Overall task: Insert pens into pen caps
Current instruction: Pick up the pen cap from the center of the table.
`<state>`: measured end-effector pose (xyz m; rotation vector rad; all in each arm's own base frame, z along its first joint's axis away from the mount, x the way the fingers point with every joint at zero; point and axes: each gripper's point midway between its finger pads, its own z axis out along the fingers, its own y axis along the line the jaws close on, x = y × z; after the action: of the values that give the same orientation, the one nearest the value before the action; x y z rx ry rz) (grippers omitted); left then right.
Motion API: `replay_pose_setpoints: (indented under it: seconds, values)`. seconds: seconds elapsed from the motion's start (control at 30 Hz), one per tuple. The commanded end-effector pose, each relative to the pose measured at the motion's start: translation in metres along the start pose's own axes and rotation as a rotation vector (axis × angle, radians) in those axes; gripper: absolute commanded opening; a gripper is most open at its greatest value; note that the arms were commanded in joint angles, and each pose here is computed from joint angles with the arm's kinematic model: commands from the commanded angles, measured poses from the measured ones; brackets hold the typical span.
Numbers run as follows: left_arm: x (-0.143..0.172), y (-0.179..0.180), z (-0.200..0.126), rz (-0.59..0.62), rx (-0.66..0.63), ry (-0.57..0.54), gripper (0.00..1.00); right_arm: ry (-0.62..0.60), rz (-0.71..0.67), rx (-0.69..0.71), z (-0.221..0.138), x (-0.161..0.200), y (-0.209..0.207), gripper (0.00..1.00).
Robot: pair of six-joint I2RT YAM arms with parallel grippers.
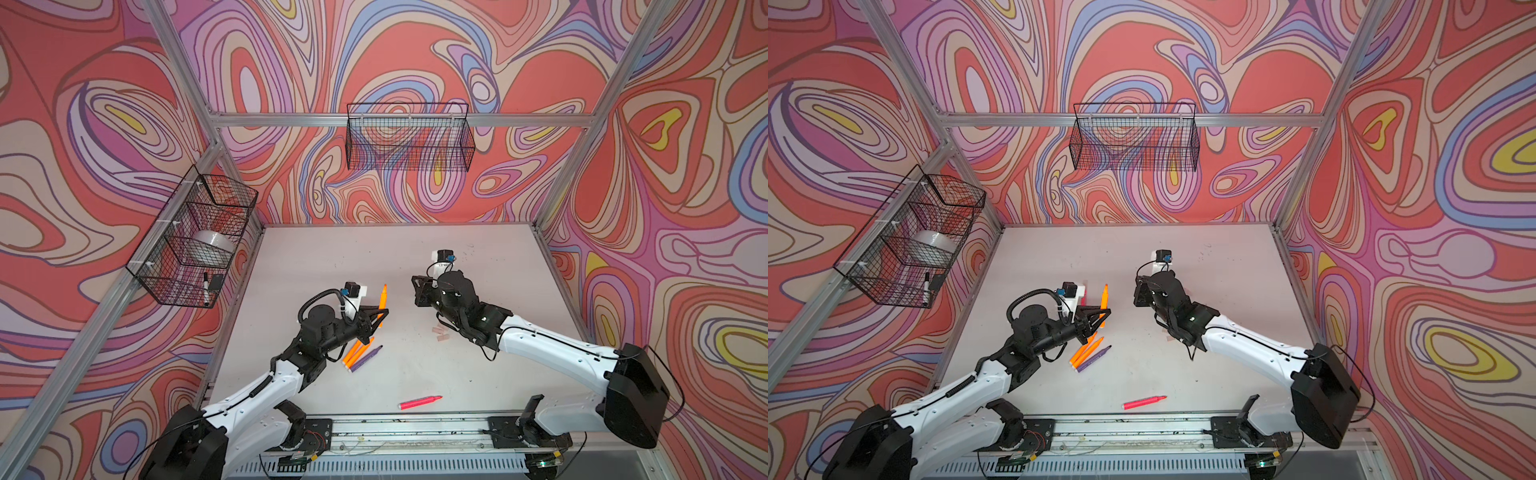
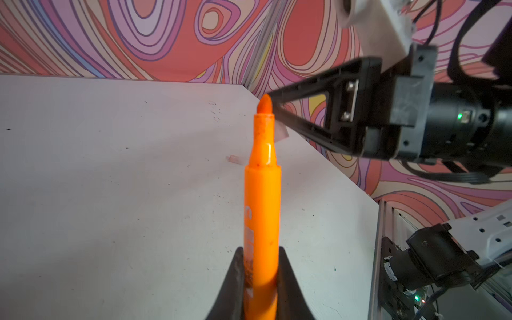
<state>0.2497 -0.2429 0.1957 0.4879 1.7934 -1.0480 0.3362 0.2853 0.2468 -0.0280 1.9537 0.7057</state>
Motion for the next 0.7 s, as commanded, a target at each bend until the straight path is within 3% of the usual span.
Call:
replay_pose_setpoints:
  seconds: [0.0, 0.27, 0.67]
  values:
    - [-0.009, -0.026, 0.011, 0.054, 0.062, -0.053, 0.0, -0.109, 0.018, -0.161, -0.009, -0.031, 0.033, 0.0]
    - [-0.011, -0.045, 0.019, 0.108, 0.083, -0.072, 0.0, -0.227, 0.08, -0.282, -0.024, -0.061, 0.056, 0.0]
    - [-0.018, -0.033, 0.018, 0.085, 0.013, -0.106, 0.0, -0.213, 0.128, -0.408, -0.026, -0.037, 0.065, 0.0]
